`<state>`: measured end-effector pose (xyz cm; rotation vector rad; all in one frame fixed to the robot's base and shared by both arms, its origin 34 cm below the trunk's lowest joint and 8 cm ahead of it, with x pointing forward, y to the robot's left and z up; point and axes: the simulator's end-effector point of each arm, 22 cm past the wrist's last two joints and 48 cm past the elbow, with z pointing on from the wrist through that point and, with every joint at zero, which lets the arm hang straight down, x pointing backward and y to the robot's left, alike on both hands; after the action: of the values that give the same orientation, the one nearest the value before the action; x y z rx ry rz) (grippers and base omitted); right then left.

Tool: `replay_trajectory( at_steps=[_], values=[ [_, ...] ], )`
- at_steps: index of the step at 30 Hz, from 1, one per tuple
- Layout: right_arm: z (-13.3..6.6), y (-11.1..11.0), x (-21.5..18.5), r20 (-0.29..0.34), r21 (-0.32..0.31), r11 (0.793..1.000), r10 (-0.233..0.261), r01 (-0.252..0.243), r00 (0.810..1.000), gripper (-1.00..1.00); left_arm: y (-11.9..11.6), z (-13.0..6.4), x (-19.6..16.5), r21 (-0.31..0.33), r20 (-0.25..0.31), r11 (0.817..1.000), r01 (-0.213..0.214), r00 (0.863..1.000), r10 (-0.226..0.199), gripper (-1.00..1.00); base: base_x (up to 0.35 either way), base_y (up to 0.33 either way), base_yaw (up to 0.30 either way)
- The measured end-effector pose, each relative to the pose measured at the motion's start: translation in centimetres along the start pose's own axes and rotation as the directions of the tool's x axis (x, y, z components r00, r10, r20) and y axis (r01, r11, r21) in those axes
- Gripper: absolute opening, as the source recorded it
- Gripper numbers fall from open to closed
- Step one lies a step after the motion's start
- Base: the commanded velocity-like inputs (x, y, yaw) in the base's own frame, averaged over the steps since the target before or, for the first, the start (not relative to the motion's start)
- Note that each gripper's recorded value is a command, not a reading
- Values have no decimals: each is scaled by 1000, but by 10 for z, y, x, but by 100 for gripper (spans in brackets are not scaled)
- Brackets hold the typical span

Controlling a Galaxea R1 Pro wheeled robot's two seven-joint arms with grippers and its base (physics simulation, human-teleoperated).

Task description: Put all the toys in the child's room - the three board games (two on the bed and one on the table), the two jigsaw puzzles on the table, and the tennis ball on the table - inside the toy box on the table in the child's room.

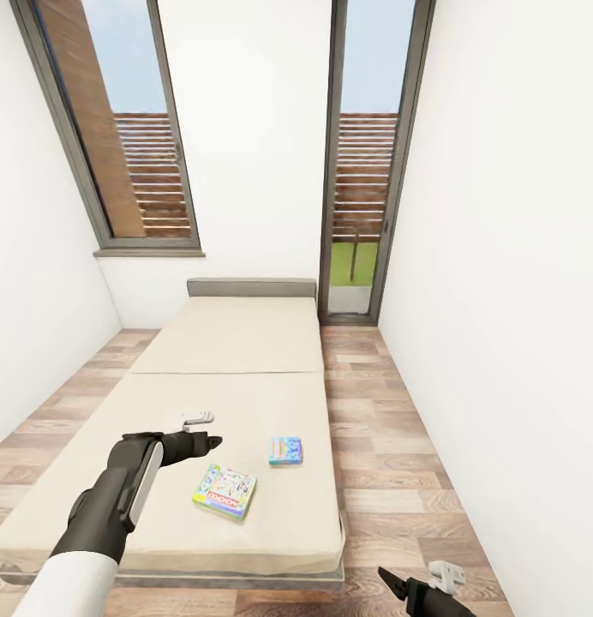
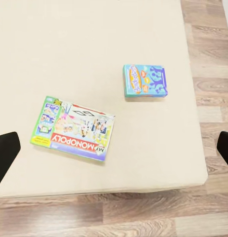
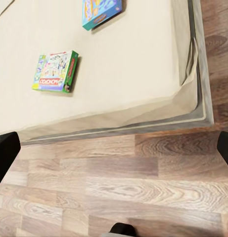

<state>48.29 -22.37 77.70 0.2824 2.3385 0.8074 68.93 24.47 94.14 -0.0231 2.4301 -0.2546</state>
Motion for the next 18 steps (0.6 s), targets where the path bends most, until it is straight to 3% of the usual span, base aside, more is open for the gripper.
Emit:
replay_trajectory(
  at_steps=[18],
  values=[
    [0, 1, 1, 0, -3, 1000, 2, -2, 1000, 100, 0, 0, 1, 0, -1, 1000, -1, 1000, 1, 100, 167, 22, 0]
  ],
)
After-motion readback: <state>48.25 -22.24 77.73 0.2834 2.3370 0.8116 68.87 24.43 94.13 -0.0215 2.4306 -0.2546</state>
